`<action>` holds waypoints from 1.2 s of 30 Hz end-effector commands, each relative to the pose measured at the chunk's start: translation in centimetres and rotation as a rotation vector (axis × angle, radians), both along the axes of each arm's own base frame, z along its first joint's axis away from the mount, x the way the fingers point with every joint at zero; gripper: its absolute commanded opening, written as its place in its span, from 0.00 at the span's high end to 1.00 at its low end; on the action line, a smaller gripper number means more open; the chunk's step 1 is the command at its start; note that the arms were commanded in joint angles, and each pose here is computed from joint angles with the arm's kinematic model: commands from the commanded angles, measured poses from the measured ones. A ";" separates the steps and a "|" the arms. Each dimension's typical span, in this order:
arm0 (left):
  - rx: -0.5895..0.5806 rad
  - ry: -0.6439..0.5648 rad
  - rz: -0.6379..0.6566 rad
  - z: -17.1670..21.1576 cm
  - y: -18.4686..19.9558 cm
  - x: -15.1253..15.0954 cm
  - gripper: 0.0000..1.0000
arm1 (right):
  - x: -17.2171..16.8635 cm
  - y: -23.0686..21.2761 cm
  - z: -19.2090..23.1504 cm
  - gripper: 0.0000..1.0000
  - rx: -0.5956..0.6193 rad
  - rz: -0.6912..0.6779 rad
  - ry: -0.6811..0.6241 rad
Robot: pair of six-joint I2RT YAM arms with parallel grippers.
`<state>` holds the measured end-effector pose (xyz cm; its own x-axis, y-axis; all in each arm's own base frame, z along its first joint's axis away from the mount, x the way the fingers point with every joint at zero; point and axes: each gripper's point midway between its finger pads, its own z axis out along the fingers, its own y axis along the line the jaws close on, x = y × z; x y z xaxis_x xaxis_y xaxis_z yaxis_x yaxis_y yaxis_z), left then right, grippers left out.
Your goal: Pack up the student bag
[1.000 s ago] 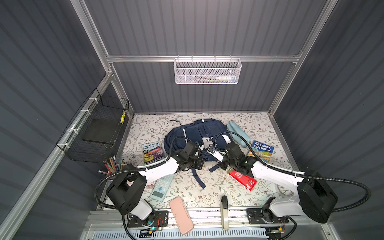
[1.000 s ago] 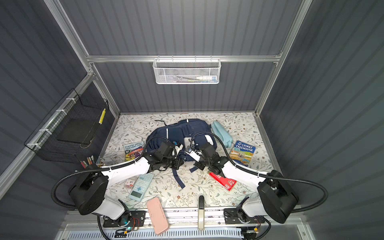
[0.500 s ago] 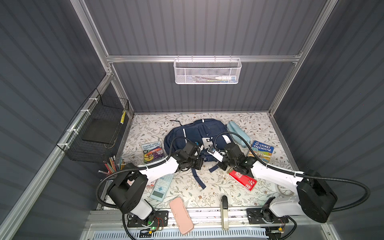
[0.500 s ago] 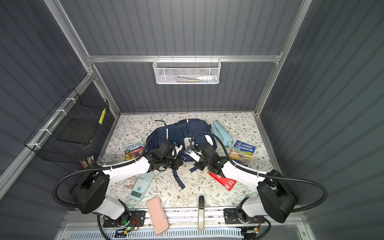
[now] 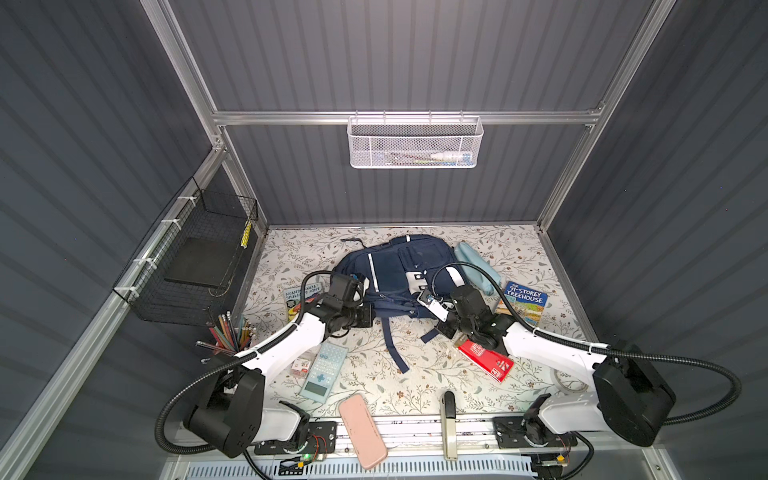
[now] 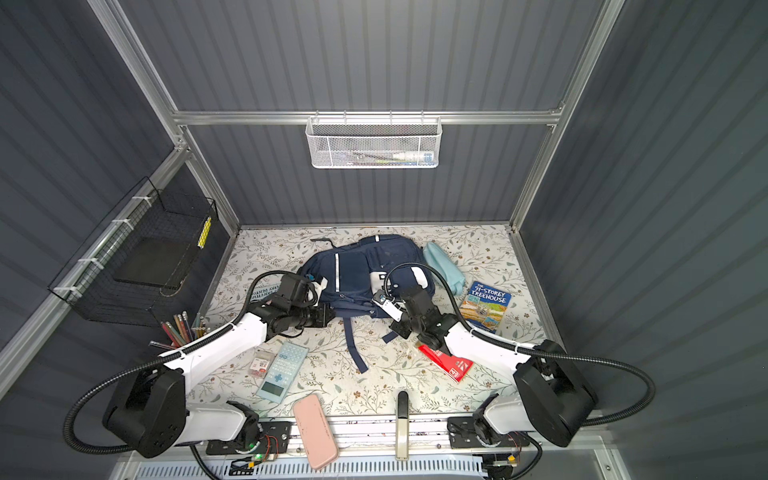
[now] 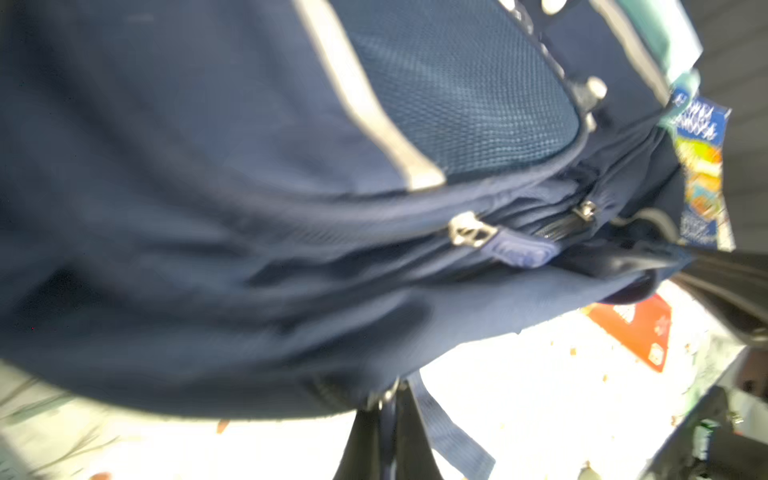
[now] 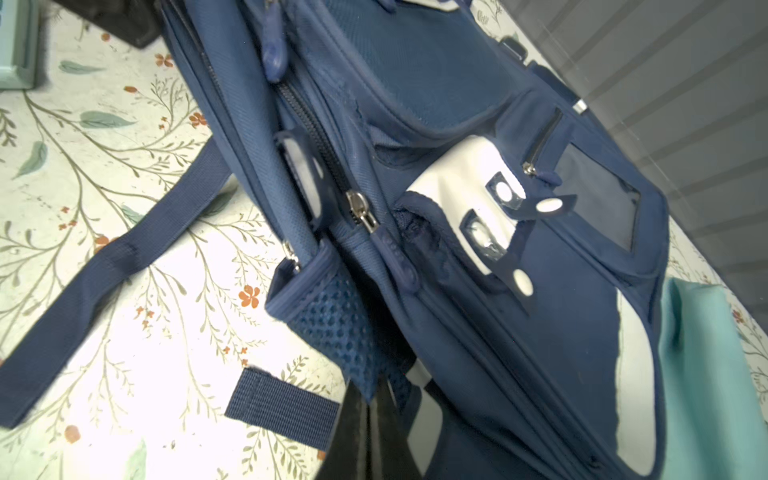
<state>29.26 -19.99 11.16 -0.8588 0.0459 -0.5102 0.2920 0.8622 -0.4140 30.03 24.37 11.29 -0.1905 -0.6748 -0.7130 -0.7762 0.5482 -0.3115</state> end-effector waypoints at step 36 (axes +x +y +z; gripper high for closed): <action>-0.175 -0.002 -0.308 4.2 -10.0 -5.1 1.00 | 1.5 7.0 -0.8 0.63 -0.042 0.178 -0.294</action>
